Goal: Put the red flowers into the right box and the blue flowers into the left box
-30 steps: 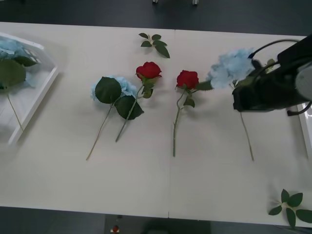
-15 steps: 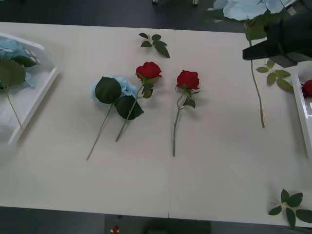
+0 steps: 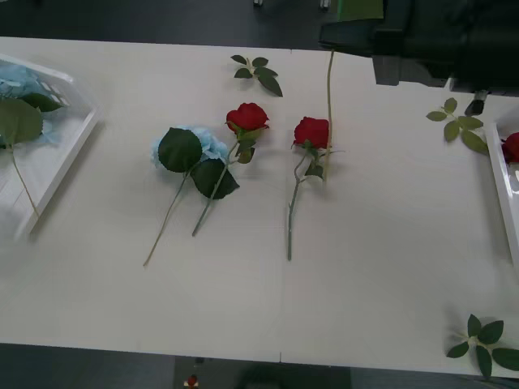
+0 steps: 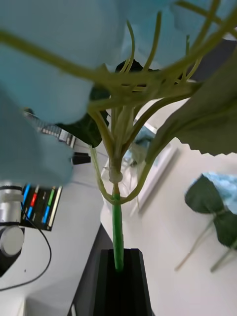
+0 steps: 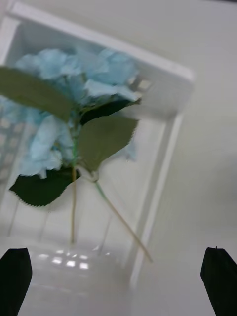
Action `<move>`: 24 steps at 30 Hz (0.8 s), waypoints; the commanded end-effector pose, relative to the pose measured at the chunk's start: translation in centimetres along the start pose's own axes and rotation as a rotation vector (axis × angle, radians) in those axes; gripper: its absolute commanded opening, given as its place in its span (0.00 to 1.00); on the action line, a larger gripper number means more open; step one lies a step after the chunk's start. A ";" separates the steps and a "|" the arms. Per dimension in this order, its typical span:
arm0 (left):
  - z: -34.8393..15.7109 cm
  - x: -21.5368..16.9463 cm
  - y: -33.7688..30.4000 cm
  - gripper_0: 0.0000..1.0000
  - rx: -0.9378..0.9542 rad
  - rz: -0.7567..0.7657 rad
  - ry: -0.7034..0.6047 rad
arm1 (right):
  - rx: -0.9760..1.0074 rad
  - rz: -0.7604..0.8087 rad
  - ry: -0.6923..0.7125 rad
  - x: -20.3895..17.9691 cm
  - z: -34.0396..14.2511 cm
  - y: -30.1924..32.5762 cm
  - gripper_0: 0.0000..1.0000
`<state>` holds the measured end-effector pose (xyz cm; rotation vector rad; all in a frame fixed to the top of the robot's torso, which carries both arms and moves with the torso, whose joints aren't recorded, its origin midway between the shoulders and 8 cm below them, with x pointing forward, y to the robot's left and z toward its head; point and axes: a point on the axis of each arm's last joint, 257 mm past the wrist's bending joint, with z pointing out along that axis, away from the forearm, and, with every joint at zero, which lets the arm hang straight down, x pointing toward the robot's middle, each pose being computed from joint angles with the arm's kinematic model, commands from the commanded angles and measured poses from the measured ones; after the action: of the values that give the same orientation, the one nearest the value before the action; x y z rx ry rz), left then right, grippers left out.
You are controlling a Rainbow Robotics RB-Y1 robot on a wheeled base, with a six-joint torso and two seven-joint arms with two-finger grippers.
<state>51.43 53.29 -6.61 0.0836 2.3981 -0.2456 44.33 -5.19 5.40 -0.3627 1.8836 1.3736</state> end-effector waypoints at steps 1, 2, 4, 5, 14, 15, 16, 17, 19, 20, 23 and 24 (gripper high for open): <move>-2.6 -3.2 -3.4 1.00 0.116 0.061 -0.087 | -0.031 -0.060 0.013 2.8 2.0 1.3 0.00; -2.5 -3.5 -4.6 1.00 0.160 0.064 -0.097 | -0.038 -0.058 0.008 3.0 2.4 1.5 0.00; -2.6 -3.9 -8.1 1.00 0.290 0.063 -0.121 | -0.071 -0.046 -0.005 3.6 4.0 2.3 0.00; -2.5 -3.9 -8.9 1.00 0.320 0.064 -0.123 | -0.078 -0.043 -0.010 3.7 4.4 2.5 0.00; -3.3 -4.7 -19.2 1.00 0.723 0.064 -0.189 | -0.121 -0.039 -0.043 3.5 10.7 3.4 0.00; -3.3 -4.5 -20.7 1.00 0.781 0.066 -0.187 | -0.132 -0.035 -0.045 3.4 11.9 3.8 0.00; -3.4 -4.4 -21.7 1.00 0.821 0.068 -0.188 | -0.140 -0.032 -0.052 3.1 12.6 4.0 0.00; -3.3 -4.2 -22.3 1.00 0.843 0.068 -0.185 | -0.145 -0.028 -0.054 3.0 13.0 4.2 0.00; -3.3 -3.7 -23.9 1.00 0.908 0.073 -0.180 | -0.162 -0.017 -0.060 2.7 14.3 4.8 0.00; -3.4 -3.5 -24.6 1.00 0.939 0.076 -0.176 | -0.168 -0.015 -0.063 2.6 14.9 5.1 0.00; -3.5 -3.0 -26.5 1.00 1.021 0.085 -0.177 | -0.168 -0.015 -0.063 2.6 14.9 5.1 0.00; -3.6 -2.8 -27.4 1.00 1.061 0.085 -0.180 | -0.168 -0.015 -0.063 2.6 14.9 5.1 0.00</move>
<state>48.20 28.62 -0.38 0.5069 1.9452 -1.3624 45.81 10.76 2.92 -0.3485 1.7744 1.5586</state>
